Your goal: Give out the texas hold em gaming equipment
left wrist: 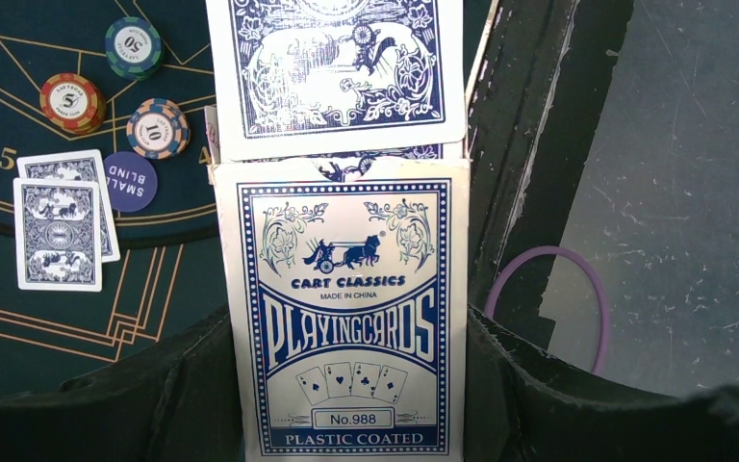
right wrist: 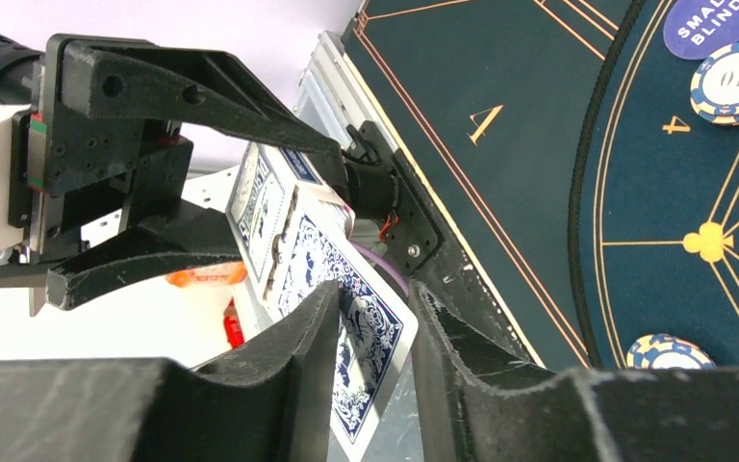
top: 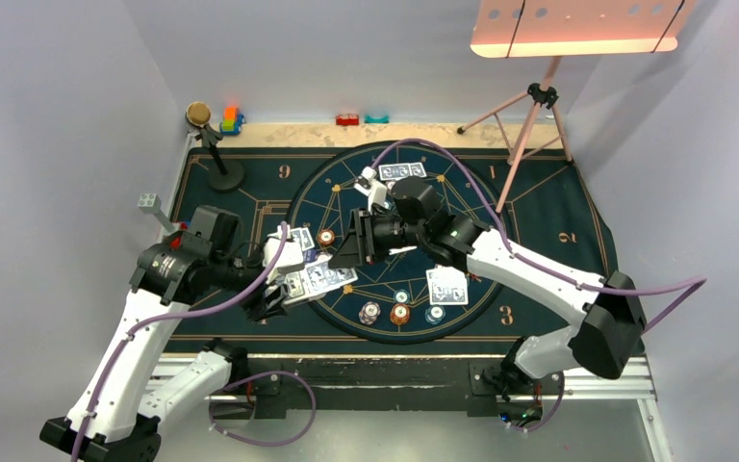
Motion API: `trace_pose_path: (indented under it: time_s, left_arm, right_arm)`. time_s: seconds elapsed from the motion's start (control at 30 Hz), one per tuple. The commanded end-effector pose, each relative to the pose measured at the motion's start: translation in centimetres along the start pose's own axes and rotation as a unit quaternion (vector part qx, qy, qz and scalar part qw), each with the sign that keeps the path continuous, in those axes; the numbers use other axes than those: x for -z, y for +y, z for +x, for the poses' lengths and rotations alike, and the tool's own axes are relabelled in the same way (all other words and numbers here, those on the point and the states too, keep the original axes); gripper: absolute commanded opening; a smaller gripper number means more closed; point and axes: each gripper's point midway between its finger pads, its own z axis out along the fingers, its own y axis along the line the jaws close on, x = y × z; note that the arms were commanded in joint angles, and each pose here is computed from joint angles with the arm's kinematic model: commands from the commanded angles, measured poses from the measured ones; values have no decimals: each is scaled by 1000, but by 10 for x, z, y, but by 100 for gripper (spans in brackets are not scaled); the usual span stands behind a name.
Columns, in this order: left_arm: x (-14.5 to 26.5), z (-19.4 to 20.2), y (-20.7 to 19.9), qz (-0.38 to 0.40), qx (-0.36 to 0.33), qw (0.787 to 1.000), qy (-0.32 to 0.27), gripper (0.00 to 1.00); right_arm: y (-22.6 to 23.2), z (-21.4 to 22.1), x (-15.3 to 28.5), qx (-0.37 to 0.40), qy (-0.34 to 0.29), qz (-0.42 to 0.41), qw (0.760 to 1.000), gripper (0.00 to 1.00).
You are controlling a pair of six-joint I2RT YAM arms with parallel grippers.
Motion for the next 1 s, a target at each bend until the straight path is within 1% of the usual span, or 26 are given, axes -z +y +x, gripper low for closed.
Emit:
trace_pose_path:
  time_s: [0.0,0.07,0.2,0.5,0.63,0.8,0.97]
  left_arm:
    - [8,-20,5,-12,-24,999,-33,0]
    - [8,-21,5,-13,-25,999,-33,0]
    - [9,-21,5,-13,-25,999,-34,0]
    - [8,-20,4,-12,-25,999,-33,0]
    - [7,-19,4,-12,-24,999,-33,0]
    - [6,-19,3,-10,-23,999,-34,0]
    - [5,-17,4,-10,-23,999,-32,0]
  right_arm:
    - [11,-7,19,25,-23,9,999,30]
    - [10,-11,24,33,-30,26,999,24]
    - [7,-19,34,51,-44,61,996,21]
    - [10,-27,48,56,-58,79,994,4]
    - [23,-30,56,63,-65,55,994,3]
    - [25,-27,56,62,-55,51,995,3]
    - [34,-29,63,67,-62,43,995,3]
